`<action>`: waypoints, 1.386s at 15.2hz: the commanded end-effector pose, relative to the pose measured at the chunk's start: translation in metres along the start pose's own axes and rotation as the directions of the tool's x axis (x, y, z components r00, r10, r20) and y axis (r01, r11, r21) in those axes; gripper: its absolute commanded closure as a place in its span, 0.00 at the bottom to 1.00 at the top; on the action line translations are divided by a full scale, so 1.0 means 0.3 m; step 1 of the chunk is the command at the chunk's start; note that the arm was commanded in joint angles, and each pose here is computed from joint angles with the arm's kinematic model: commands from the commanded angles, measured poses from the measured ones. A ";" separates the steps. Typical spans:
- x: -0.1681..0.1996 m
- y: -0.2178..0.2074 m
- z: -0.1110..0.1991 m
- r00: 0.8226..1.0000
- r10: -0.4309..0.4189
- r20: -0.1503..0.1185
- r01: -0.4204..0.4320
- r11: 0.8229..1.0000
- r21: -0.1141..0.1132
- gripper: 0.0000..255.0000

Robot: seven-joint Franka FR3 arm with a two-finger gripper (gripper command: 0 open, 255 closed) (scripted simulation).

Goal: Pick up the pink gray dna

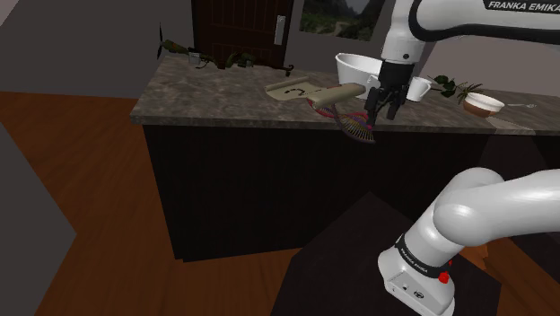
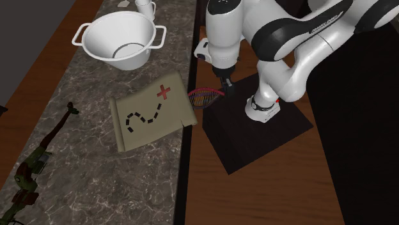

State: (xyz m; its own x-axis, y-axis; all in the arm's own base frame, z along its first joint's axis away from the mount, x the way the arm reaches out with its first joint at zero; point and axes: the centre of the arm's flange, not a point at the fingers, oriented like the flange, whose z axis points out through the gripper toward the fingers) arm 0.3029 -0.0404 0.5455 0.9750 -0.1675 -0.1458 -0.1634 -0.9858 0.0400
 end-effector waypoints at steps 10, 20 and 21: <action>0.264 0.111 0.013 0.965 0.183 0.188 -0.212 0.966 0.151 0.00; 0.272 0.108 0.075 0.965 0.183 0.188 -0.212 0.966 0.151 1.00; 0.272 0.107 0.075 0.965 0.183 0.188 -0.212 0.966 0.151 1.00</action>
State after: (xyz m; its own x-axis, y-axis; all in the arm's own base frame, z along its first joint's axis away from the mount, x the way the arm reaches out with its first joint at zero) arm 0.3736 -0.0861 0.5127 0.8826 -0.3446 -0.3198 -0.3874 -0.9185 -0.0795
